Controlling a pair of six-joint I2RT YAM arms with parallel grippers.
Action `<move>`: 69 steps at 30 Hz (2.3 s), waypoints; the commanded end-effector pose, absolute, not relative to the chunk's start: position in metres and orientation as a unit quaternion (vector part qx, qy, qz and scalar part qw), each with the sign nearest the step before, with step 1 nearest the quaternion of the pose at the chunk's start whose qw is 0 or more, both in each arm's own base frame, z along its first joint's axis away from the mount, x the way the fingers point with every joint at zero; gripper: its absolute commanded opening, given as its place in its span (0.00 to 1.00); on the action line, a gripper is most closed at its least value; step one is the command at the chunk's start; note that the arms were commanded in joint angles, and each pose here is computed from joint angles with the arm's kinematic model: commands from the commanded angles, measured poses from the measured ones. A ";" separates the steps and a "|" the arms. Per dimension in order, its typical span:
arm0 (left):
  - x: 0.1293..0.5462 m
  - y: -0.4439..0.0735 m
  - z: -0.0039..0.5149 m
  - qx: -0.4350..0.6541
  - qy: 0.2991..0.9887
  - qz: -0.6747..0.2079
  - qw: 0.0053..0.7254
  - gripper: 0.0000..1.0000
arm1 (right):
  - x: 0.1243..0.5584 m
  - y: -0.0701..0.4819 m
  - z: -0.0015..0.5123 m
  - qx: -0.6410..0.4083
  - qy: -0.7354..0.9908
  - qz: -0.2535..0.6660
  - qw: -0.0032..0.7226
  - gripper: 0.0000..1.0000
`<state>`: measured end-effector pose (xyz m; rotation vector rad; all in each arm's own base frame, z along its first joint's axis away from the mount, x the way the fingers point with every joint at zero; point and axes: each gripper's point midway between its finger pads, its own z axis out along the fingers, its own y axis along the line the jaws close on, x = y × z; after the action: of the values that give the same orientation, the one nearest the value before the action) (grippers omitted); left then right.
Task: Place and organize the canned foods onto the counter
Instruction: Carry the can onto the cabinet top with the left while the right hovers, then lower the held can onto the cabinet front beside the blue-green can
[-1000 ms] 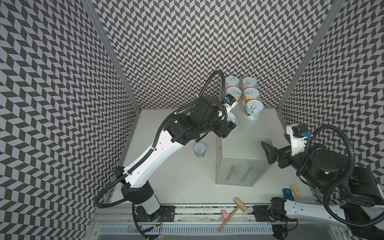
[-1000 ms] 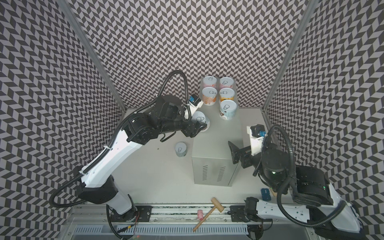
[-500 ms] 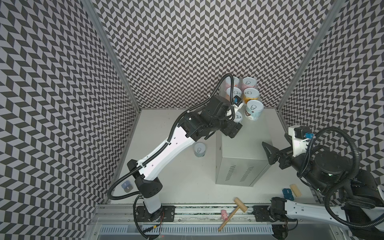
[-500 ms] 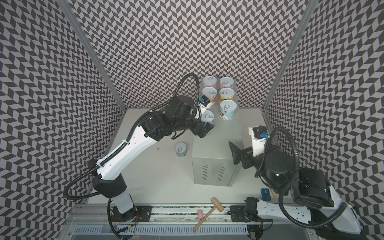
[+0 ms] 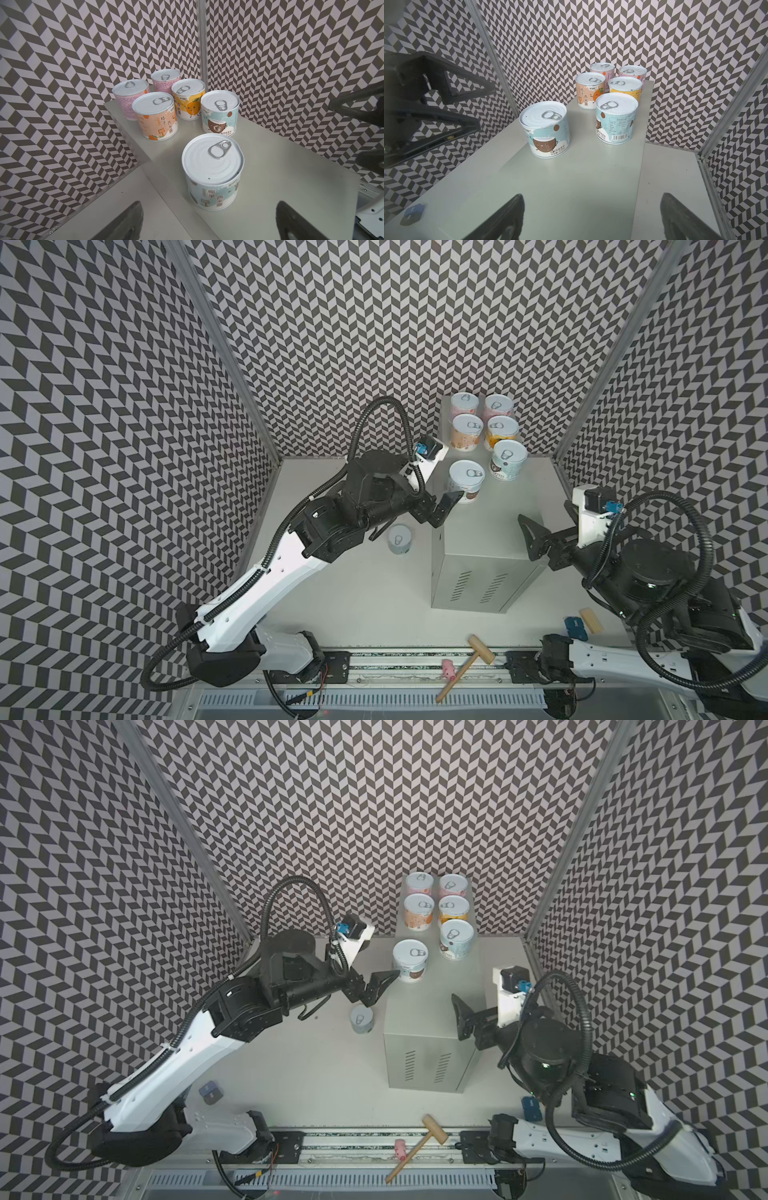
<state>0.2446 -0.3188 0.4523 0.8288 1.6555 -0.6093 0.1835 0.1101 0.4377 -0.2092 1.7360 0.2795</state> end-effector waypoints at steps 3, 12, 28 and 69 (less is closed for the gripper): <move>0.247 -0.318 0.448 0.329 0.686 -0.277 0.588 1.00 | 0.193 0.124 0.448 -0.070 0.747 0.123 0.650 0.99; 0.257 -0.329 0.432 0.320 0.682 -0.280 0.595 0.97 | 0.185 0.144 0.432 -0.121 0.743 0.160 0.638 0.99; 0.277 -0.358 0.424 0.311 0.674 -0.291 0.604 0.90 | 0.180 0.122 0.428 -0.106 0.746 0.155 0.639 0.99; 0.334 -0.394 0.395 0.318 0.660 -0.218 0.645 0.70 | 0.181 0.088 0.418 -0.049 0.752 0.128 0.645 0.99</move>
<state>0.3239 -0.3966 0.4031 0.7086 1.4832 -0.5572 0.1813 0.0941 0.4122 -0.1616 1.7351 0.2694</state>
